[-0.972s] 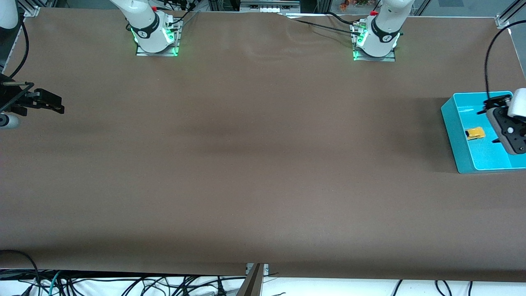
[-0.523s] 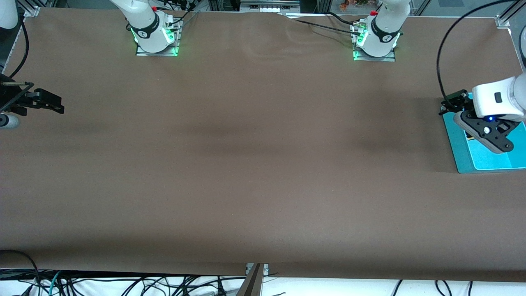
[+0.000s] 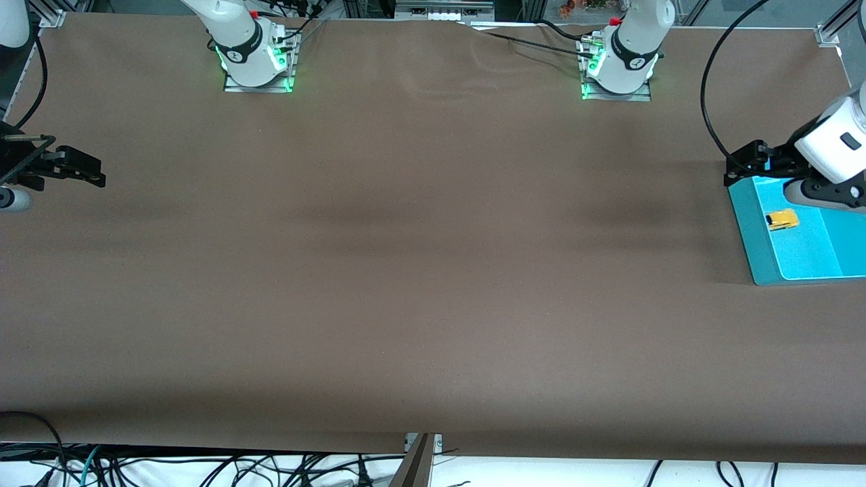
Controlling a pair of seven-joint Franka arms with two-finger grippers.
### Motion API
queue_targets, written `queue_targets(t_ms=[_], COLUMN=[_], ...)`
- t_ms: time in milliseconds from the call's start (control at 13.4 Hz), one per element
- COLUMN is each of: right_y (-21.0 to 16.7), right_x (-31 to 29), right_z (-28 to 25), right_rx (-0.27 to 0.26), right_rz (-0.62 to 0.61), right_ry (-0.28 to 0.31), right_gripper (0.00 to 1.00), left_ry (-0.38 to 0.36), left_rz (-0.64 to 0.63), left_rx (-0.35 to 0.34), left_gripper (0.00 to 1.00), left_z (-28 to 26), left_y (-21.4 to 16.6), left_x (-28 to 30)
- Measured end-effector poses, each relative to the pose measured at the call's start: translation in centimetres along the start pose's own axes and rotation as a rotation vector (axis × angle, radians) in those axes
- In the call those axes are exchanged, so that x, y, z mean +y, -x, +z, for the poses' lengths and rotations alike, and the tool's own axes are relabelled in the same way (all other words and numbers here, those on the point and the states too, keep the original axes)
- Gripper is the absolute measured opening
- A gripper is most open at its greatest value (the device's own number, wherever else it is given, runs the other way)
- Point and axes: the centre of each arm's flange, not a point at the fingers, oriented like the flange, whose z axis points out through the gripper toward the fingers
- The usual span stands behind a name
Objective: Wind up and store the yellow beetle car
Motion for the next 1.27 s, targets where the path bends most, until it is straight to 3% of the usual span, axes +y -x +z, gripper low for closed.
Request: queue_targets(t_ms=[299,1271], right_y=[0.0,0.1], right_x=[0.0,0.4], right_z=[0.0,0.0], right_rx=[0.0,0.0], right_rz=[0.0,0.008], right_ry=[0.0,0.0], right_gripper=[1.0,1.0], left_ry=[0.024,0.041], left_rz=[-0.115,-0.111], left_rx=[0.056,0.06], left_gripper=[1.0,1.0], left_z=[-0.1,0.7], left_y=[2.3,2.6], left_x=[0.3,1.0])
